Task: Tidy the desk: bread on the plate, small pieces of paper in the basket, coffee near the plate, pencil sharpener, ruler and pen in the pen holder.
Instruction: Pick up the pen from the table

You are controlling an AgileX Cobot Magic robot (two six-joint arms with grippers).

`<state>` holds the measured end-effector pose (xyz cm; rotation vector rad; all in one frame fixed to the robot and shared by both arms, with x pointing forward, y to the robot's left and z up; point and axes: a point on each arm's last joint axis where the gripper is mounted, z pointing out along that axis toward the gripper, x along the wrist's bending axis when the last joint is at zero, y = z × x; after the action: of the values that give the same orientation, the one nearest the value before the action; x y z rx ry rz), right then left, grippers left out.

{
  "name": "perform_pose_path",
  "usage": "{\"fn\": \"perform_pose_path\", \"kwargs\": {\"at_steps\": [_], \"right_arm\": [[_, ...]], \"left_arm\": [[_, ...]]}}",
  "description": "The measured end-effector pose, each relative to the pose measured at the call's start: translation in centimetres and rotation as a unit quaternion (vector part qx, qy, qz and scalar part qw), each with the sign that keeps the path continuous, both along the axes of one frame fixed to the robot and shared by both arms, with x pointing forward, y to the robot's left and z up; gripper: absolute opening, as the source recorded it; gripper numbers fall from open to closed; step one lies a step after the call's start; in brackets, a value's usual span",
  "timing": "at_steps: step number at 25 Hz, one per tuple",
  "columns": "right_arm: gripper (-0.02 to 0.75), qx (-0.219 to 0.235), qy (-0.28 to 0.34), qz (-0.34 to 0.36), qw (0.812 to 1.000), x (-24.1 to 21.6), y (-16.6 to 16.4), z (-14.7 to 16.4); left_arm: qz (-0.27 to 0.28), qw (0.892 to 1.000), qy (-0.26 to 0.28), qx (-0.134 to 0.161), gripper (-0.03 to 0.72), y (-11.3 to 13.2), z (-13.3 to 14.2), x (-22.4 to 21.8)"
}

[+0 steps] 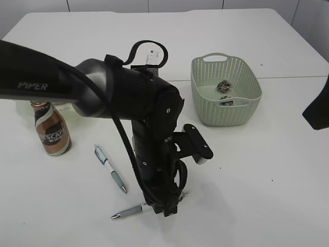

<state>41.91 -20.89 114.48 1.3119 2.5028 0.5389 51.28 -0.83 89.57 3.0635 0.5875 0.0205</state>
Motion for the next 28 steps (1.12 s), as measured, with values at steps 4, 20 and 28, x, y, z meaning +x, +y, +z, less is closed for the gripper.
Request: {"fn": "perform_pose_path", "kwargs": {"at_steps": [4,20,28], "right_arm": [[0.405,0.0,0.0,0.0,1.0,0.0,0.0,0.0],[0.405,0.0,0.0,0.0,1.0,0.0,0.0,0.0],[0.405,0.0,0.0,0.0,1.0,0.0,0.0,0.0]], "left_arm": [[0.001,1.0,0.004,0.004,0.371,0.1,-0.4,0.1],[0.001,1.0,0.01,0.012,0.354,0.1,-1.3,0.0],[0.001,1.0,0.013,0.015,0.34,0.1,-1.7,0.0]]}}
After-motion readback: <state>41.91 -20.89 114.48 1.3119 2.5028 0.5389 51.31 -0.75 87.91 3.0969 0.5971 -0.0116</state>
